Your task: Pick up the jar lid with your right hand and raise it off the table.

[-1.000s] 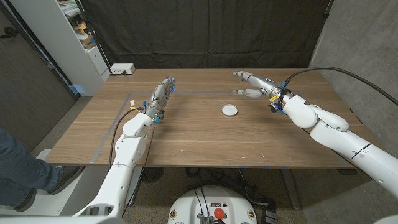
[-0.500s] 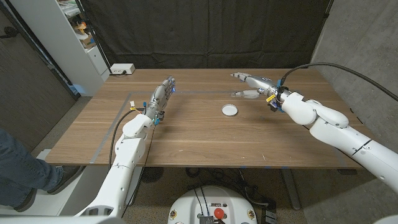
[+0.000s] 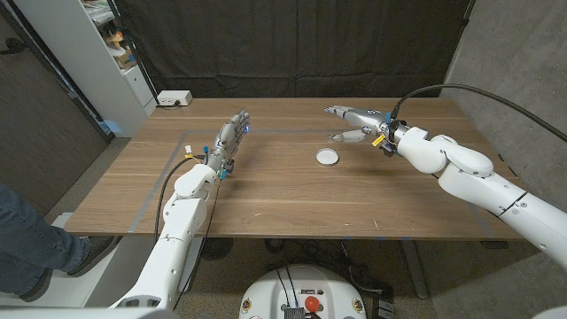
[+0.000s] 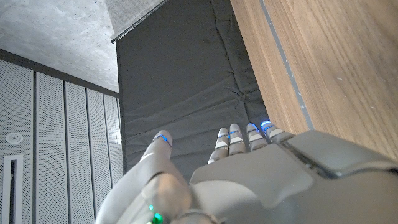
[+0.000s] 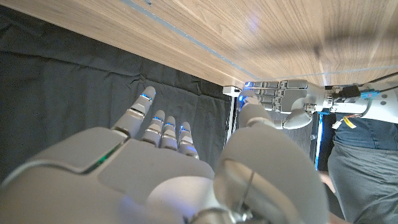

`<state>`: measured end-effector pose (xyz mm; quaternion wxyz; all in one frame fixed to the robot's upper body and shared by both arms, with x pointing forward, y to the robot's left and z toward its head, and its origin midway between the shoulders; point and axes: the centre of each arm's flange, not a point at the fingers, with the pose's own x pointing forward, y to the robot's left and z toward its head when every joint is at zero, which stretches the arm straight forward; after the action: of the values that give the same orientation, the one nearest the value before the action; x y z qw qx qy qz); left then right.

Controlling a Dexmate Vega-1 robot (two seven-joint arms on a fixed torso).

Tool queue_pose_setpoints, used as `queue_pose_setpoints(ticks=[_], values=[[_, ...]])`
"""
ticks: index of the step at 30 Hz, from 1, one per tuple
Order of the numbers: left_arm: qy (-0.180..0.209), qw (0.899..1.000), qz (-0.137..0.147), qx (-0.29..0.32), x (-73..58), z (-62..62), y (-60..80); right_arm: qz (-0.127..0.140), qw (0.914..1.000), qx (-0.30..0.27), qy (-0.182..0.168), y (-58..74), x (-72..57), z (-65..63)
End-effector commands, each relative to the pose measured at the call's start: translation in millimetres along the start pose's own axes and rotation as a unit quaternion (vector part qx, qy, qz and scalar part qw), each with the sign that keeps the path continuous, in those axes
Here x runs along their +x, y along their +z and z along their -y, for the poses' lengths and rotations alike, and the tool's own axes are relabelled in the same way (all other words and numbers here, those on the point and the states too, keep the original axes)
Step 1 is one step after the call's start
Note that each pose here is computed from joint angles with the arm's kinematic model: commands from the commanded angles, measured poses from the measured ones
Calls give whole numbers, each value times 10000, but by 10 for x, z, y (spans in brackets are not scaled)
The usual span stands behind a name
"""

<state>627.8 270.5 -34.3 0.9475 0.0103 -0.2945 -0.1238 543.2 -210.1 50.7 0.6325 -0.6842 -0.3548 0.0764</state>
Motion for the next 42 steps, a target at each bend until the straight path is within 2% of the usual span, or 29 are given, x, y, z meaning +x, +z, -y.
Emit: queue_pose_setpoints(ticks=[1, 9, 25, 42], values=[[42, 10000, 3, 6, -43, -24, -1, -45, 9986, -441, 278, 67, 113, 20], [29, 10000, 7, 19, -34, -22, 15, -96, 9957, -703, 587, 73, 205, 34], [55, 10000, -10, 24, -52, -33, 3, -218, 9906, -955, 955, 54, 320, 66], [72, 10000, -12, -39, -46, -21, -51, -497, 9779, -1307, 1557, 73, 426, -28]])
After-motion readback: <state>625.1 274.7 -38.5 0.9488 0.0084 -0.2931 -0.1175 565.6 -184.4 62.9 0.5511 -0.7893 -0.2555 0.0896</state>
